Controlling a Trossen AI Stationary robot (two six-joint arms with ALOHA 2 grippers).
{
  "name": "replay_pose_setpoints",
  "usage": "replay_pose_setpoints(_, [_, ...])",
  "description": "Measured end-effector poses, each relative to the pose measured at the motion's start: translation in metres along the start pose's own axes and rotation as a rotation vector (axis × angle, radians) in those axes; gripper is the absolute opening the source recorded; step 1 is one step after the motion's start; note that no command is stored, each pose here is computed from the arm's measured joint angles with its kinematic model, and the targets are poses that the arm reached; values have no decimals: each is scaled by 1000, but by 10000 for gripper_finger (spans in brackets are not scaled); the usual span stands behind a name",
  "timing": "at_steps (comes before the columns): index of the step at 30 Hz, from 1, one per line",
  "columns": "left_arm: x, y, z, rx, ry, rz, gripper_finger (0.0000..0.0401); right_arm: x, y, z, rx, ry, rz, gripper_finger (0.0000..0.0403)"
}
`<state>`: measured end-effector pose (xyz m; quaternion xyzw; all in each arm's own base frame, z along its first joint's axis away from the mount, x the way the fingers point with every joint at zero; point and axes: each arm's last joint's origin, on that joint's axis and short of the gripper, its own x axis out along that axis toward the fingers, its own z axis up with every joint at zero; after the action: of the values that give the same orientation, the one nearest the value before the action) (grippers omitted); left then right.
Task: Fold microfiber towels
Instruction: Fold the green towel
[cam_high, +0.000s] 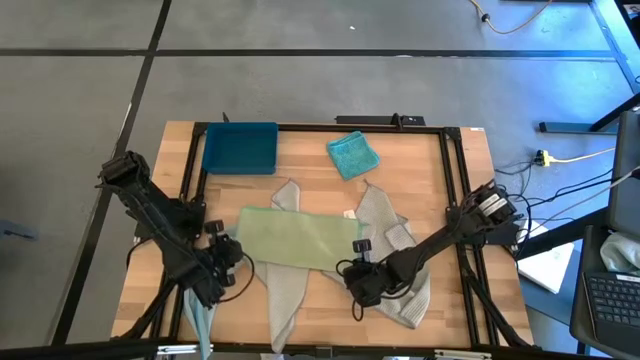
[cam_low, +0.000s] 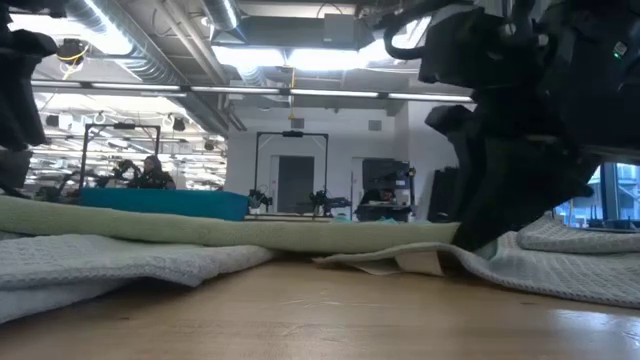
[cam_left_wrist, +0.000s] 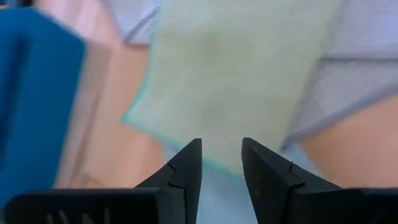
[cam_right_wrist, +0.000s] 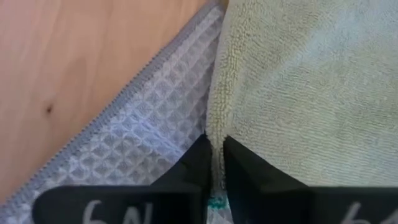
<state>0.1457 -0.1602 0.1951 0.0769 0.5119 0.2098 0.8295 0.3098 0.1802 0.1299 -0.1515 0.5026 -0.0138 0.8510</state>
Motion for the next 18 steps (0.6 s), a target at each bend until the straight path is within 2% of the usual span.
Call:
replay_pose_setpoints(4, [-3, -14, 3, 65, -75, -108, 107, 3, 1, -1, 2, 7, -2, 54])
replay_pose_setpoints(7, [0, -18, 2, 120, -119, -138, 107, 3, 1, 0, 7, -2, 0, 56])
replay_pose_setpoints(13, [21, -14, -14, 179, -19, -141, 107, 3, 1, 1, 17, -13, 2, 57])
replay_pose_setpoints(18, [30, -12, -23, 268, -15, -136, 116, 3, 1, 1, 18, -14, 3, 57])
